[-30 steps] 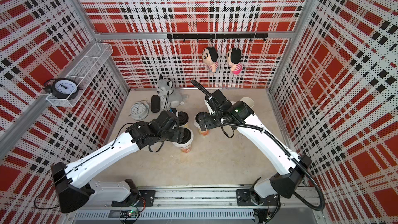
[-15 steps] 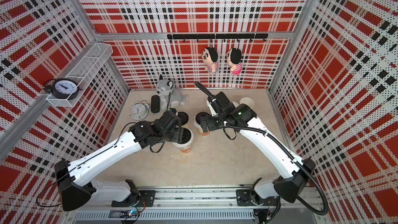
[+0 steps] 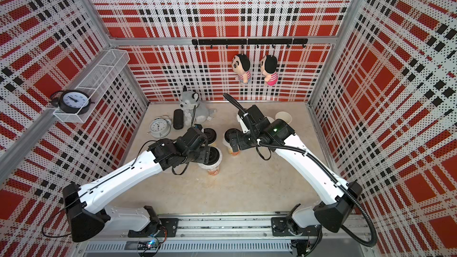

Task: Put the leak-proof paper on the milk tea cups
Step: Secure the cup lid on the cup.

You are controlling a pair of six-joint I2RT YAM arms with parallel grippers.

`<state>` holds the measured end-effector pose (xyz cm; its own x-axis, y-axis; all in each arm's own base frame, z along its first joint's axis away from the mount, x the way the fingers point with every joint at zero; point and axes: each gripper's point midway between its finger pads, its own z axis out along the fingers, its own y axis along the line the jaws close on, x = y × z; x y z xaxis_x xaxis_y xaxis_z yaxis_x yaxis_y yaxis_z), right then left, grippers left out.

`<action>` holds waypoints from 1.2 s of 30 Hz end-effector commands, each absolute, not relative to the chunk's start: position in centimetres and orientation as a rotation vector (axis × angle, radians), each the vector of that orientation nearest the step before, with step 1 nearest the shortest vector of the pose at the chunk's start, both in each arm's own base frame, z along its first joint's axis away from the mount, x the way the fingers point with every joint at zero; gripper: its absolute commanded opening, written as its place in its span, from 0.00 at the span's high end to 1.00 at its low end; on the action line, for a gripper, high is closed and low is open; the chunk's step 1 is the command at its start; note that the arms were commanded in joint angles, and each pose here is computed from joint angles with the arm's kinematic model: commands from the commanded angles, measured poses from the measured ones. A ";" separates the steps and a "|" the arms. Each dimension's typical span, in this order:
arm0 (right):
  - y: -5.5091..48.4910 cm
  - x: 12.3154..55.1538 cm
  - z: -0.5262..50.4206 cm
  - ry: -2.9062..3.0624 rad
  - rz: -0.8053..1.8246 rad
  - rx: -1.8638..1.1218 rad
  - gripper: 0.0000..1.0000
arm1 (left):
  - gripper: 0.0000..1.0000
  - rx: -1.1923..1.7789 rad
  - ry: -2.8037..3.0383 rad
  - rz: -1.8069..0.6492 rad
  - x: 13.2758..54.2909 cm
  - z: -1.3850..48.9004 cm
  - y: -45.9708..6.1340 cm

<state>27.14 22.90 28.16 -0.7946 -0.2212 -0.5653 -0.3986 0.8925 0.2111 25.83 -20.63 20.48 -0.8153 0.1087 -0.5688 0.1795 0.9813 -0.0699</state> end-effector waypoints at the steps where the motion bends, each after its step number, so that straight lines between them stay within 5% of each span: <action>1: 23.2 27.4 27.7 2.516 0.451 -0.453 0.03 | 0.25 0.190 2.548 -0.147 25.7 19.6 -20.2; 17: 26.6 27.3 24.3 2.592 0.513 -0.544 0.07 | 0.26 0.183 2.602 -0.146 24.7 17.4 -19.3; 36: 30.6 26.1 20.2 2.664 0.590 -0.616 0.40 | 0.26 0.177 2.629 -0.138 24.1 16.2 -18.8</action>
<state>26.22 29.76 20.60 -0.8479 -0.3331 -0.4125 -0.4714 0.8297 0.2989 25.87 -20.39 19.28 -0.8121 0.0435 -0.5819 0.1518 0.9786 -0.1388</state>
